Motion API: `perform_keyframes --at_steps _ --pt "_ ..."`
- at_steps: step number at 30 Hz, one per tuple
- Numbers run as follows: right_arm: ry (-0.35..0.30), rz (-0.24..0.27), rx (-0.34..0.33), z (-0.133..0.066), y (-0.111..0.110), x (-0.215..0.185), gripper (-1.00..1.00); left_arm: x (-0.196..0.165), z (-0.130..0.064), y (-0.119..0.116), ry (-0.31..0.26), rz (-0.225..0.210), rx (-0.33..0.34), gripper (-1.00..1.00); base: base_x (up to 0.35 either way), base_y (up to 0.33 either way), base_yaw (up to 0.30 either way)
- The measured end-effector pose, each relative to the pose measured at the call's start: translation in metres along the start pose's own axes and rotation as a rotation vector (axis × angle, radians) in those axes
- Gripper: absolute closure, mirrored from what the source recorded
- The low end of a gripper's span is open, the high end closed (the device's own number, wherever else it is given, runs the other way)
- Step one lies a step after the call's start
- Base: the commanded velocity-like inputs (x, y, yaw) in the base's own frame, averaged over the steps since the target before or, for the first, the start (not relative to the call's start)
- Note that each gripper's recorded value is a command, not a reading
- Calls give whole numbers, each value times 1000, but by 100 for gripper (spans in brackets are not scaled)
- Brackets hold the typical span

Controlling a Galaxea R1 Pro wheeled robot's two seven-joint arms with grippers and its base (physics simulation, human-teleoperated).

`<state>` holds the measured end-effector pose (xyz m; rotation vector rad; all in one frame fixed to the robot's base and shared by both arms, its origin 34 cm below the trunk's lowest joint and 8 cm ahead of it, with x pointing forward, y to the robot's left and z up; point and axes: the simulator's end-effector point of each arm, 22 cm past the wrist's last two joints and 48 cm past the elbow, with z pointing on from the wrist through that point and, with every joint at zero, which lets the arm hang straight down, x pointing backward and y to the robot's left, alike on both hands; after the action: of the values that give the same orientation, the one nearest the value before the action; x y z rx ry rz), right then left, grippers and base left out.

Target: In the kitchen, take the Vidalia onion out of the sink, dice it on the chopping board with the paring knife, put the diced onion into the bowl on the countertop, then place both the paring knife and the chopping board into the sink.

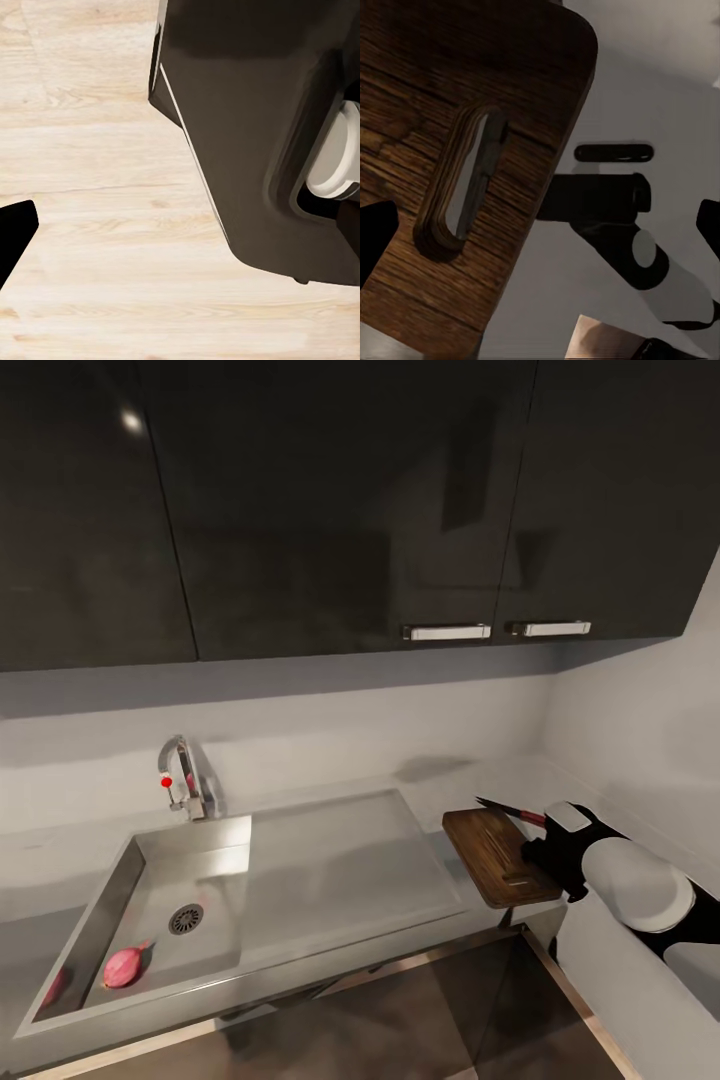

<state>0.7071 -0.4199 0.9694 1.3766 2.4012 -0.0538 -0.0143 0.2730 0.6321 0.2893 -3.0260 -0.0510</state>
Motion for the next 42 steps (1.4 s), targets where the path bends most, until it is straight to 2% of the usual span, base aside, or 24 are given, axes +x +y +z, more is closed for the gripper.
perform_keyframes --at_steps 9,15,23,31,36,42 --pt "9 0 0 2 1 3 -100 2 0 0 4 0 -1 -100 0 0 0" --pt "48 42 -25 5 7 12 -100 4 -1 1 10 0 -2 -100 0 0 0" --pt "61 49 -19 12 6 16 -100 8 -2 2 22 1 -4 -100 0 0 0" --pt "51 48 -4 18 4 16 -100 13 -3 3 33 1 -6 -100 0 0 0" --pt "19 69 17 20 0 10 -100 14 -4 3 37 1 -7 -100 0 0 0" --pt "14 71 41 20 -2 12 -100 15 -4 3 39 1 -8 -100 0 0 0"
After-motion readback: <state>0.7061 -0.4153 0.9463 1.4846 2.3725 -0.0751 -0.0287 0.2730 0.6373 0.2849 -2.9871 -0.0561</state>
